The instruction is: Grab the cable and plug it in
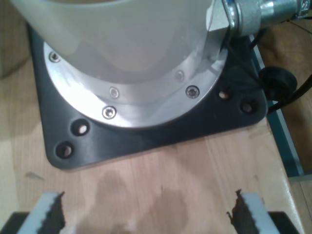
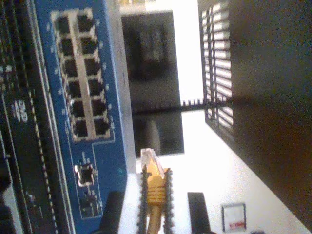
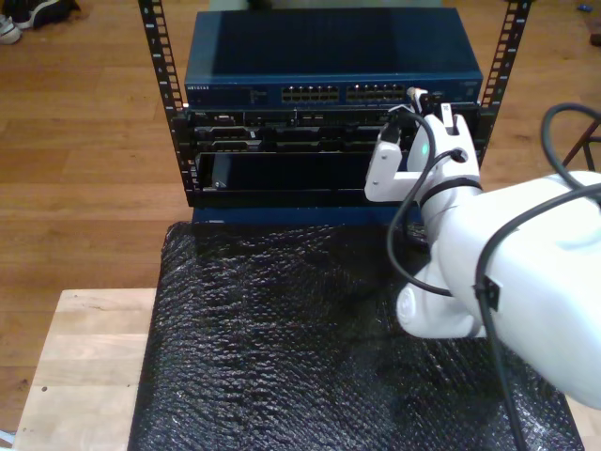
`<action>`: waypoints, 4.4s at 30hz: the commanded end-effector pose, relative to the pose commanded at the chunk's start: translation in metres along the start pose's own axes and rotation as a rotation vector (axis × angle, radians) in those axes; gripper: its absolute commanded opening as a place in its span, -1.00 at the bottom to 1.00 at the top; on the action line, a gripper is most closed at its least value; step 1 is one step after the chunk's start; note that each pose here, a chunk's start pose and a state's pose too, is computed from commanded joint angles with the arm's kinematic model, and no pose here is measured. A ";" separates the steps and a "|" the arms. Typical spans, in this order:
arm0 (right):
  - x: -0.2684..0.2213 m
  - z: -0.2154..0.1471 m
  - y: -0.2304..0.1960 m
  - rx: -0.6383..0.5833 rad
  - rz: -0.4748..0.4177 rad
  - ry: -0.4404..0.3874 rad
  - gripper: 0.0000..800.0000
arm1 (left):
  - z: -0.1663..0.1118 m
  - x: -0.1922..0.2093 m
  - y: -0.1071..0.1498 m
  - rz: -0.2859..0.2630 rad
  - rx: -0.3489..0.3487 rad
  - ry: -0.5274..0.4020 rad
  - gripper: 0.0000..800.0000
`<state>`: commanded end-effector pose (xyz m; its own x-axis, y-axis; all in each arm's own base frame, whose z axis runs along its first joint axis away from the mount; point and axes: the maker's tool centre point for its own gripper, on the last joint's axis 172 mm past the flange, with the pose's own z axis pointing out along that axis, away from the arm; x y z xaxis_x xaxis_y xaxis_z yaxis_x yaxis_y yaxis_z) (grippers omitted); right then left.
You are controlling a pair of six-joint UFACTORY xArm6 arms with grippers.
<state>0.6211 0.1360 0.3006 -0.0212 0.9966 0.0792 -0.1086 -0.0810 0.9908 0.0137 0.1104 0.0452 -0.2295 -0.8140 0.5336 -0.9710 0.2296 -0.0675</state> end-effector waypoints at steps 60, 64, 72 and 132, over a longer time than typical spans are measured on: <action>0.016 0.022 -0.023 -0.015 -0.020 -0.084 -1.00 | 0.000 0.000 0.000 0.002 0.000 0.000 1.00; 0.016 0.022 -0.025 -0.011 -0.041 -0.084 -1.00 | 0.000 0.000 0.000 0.002 0.000 0.000 1.00; 0.016 0.024 -0.029 0.006 -0.044 -0.081 -1.00 | 0.001 0.001 0.000 0.000 0.000 0.003 1.00; 0.017 0.036 -0.037 -0.001 -0.036 -0.086 -1.00 | 0.000 0.000 0.000 0.002 0.000 0.002 1.00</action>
<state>0.6607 0.1566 0.2693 0.0680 0.9963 0.0525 -0.1085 -0.0449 0.9931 0.0136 0.1100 0.0454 -0.2309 -0.8128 0.5348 -0.9706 0.2307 -0.0685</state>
